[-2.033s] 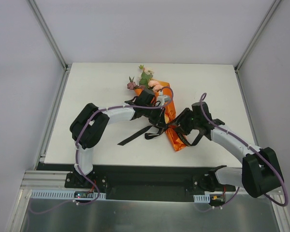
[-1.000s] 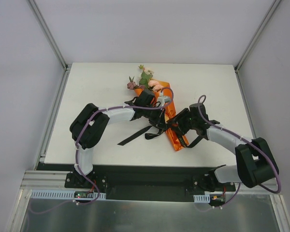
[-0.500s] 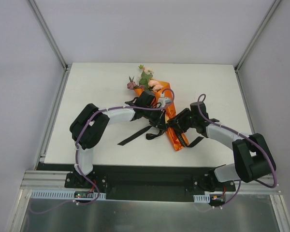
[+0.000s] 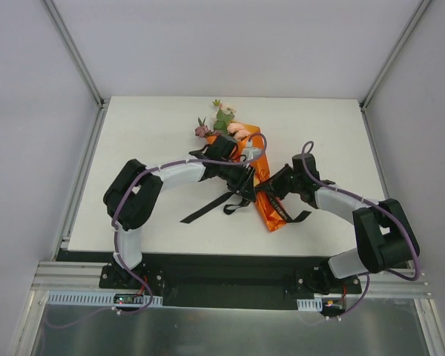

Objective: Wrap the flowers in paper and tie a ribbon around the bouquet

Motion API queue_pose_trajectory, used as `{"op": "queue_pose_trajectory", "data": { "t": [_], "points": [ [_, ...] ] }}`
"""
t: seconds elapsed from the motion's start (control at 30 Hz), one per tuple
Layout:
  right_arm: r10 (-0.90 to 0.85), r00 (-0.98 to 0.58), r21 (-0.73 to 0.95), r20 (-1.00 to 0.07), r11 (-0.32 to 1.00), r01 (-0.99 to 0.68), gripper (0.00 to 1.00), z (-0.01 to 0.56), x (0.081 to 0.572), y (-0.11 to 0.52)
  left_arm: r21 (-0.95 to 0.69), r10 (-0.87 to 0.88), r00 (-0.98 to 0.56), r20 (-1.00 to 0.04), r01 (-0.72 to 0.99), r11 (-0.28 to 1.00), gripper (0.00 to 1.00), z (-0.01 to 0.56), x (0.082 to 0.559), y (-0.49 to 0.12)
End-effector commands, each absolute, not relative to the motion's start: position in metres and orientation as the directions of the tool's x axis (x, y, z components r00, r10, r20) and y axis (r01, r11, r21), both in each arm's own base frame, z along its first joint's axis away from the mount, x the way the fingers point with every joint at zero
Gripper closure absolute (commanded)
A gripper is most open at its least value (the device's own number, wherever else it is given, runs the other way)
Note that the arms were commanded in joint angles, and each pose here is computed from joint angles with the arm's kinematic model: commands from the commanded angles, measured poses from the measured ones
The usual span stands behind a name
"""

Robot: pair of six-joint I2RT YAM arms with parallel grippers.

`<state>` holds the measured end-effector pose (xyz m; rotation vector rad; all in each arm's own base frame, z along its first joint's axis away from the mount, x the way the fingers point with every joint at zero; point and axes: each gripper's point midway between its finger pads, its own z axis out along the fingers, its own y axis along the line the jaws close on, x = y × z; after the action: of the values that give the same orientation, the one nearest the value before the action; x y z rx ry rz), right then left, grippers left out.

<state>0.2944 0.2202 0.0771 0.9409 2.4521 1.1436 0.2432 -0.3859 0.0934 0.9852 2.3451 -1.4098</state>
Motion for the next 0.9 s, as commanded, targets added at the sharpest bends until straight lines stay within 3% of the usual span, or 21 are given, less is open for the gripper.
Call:
{"op": "queue_pose_trajectory", "data": {
  "t": [0.0,0.07,0.17,0.2,0.3,0.53,0.87],
  "points": [
    [0.639,-0.769,0.829,-0.011,0.436,0.35,0.99,0.1,0.308,0.227,-0.685,0.334,-0.748,-0.574,0.662,0.305,0.6,0.155,0.258,-0.373],
    [0.631,-0.775,0.845,-0.026,0.429,0.321,0.99,0.103,0.307,0.228,-0.667,0.282,-0.767,-0.577,0.641,0.379,0.6,0.159,0.272,-0.365],
    [0.626,-0.779,0.843,-0.036,0.438,0.313,0.99,0.099,0.304,0.226,-0.641,0.218,-0.793,-0.569,0.594,0.486,0.71,0.155,0.295,-0.354],
    [0.621,-0.783,0.846,-0.033,0.435,0.309,0.99,0.099,0.303,0.227,-0.633,0.211,-0.791,-0.574,0.592,0.498,0.76,0.154,0.301,-0.354],
    [0.617,-0.786,0.851,-0.042,0.434,0.296,0.99,0.099,0.303,0.227,-0.625,0.224,-0.79,-0.571,0.595,0.506,0.79,0.145,0.311,-0.361],
    [0.618,-0.784,0.858,-0.062,0.434,0.274,0.99,0.102,0.3,0.222,-0.545,0.352,-0.708,-0.612,0.7,0.461,0.66,0.128,0.304,-0.386],
    [0.618,-0.784,0.87,-0.055,0.415,0.266,0.99,0.107,0.299,0.222,-0.528,0.414,-0.687,-0.597,0.725,0.442,0.57,0.101,0.301,-0.397]
  ]
}}
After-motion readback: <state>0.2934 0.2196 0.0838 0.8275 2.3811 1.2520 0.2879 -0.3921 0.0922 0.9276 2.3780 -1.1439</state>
